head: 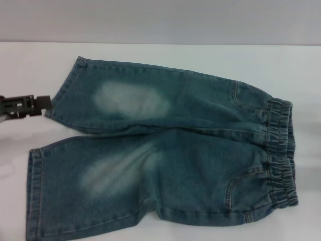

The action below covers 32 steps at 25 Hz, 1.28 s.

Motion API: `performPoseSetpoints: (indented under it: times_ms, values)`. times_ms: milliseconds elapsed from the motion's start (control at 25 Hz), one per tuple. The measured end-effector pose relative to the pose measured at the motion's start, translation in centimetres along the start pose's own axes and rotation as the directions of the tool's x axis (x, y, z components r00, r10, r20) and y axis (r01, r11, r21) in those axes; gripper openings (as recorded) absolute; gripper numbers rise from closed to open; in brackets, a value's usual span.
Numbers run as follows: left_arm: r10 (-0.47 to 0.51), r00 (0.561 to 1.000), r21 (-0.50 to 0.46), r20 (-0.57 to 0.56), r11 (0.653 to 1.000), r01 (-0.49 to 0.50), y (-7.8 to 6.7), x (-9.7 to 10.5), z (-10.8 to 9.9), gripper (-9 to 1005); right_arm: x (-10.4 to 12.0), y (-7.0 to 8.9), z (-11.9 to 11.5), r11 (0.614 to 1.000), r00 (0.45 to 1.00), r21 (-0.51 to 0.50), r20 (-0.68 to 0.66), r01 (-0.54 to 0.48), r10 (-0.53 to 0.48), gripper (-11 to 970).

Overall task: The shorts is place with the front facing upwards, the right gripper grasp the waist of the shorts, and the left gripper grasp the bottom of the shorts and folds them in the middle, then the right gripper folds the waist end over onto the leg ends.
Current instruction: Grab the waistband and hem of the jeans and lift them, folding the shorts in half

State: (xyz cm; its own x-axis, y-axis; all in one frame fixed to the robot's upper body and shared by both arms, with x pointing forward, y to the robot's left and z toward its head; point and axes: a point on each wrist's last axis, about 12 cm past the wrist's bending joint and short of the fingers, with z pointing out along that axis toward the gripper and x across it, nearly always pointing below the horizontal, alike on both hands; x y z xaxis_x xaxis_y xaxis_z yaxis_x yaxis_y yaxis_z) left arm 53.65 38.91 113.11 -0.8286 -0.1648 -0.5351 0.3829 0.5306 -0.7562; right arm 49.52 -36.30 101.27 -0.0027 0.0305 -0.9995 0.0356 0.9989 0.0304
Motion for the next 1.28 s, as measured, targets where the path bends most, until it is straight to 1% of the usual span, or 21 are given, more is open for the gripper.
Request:
performPoseSetpoints:
  times_ms: [120,280,400,600,840,1040,1280]
  values:
    - [-0.032,0.998,0.004,-0.062,0.999,0.032,-0.3,0.0,-0.5,826,-0.2,0.0,0.6,1.0,1.0,0.004,-0.006,0.005,-0.005,601]
    - [-0.057,0.99,-0.02,-0.126,0.998,0.054,-0.3,0.0,-0.7,826,-0.6,-0.2,1.3,1.0,1.0,0.007,0.002,0.015,-0.015,601]
    - [-0.082,0.983,-0.046,-0.166,0.996,0.075,-0.2,0.3,-0.9,826,-0.8,-0.2,1.6,1.0,1.0,0.011,0.012,0.016,-0.016,601]
    - [-0.161,0.959,-0.126,-0.234,0.983,0.134,0.5,1.2,-1.3,826,-1.1,-0.1,2.1,0.999,0.999,0.008,0.016,0.047,-0.047,601]
    - [-0.221,0.938,-0.188,-0.268,0.967,0.175,1.0,2.1,-1.9,825,-1.1,-0.3,2.4,0.996,0.997,0.045,0.009,0.082,-0.083,601]
    - [-0.275,0.917,-0.227,-0.29,0.95,0.213,1.4,3.0,-3.3,825,-1.2,-0.7,2.4,0.994,0.996,0.067,0.008,0.084,-0.085,601]
    - [-0.315,0.895,-0.246,-0.316,0.938,0.244,1.3,3.7,-4.0,825,-1.3,-0.7,3.1,0.992,0.996,0.09,-0.006,0.086,-0.086,601]
